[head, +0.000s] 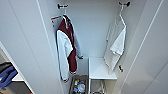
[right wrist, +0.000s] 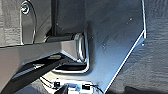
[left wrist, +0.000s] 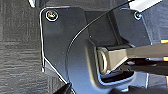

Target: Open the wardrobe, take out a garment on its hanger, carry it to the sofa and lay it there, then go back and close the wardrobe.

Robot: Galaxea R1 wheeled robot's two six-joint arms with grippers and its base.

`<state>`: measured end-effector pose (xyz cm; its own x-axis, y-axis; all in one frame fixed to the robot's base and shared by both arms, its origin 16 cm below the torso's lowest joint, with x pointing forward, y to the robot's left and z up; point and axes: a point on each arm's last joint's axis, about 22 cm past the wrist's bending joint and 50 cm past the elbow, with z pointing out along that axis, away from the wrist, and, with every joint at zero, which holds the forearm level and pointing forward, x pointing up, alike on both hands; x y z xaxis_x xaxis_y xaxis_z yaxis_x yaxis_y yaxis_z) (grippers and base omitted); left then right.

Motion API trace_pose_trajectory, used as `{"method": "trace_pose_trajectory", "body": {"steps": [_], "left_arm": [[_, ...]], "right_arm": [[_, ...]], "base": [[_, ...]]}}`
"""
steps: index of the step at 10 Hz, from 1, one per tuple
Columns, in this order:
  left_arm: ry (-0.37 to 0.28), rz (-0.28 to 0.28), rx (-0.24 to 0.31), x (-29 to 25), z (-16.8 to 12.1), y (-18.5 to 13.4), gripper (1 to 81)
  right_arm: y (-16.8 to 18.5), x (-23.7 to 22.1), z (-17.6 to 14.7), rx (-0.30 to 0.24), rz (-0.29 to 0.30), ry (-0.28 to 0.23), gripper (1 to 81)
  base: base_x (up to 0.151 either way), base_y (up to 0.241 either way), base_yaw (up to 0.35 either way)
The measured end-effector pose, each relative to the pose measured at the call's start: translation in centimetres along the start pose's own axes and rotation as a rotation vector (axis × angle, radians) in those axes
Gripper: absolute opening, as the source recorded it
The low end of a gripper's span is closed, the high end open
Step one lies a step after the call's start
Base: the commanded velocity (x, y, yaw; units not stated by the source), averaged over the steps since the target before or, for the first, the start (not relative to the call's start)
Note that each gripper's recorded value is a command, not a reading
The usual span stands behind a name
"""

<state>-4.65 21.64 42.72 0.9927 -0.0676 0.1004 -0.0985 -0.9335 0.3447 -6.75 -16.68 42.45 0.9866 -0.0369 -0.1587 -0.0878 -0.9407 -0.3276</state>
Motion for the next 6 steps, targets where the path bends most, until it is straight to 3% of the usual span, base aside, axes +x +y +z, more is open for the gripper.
{"method": "trace_pose_trajectory", "body": {"steps": [1,4,6], "left_arm": [[0.026,0.012,-0.02,-0.2,-0.5,0.0,81.1],[0.015,0.042,-0.03,-1.5,-1.1,-0.3,81.1],[0.021,0.044,-0.042,-1.2,-0.8,0.6,81.1]], "right_arm": [[-0.2,0.2,0.0,0.007,0.001,0.008,81.1],[-0.7,-1.9,-0.5,0.064,0.02,0.072,81.1],[-0.9,-3.5,-0.5,0.07,0.035,0.06,81.1]], "base": [[0.0,0.0,0.0],[0.0,0.0,0.0],[0.0,0.0,0.0]]}}
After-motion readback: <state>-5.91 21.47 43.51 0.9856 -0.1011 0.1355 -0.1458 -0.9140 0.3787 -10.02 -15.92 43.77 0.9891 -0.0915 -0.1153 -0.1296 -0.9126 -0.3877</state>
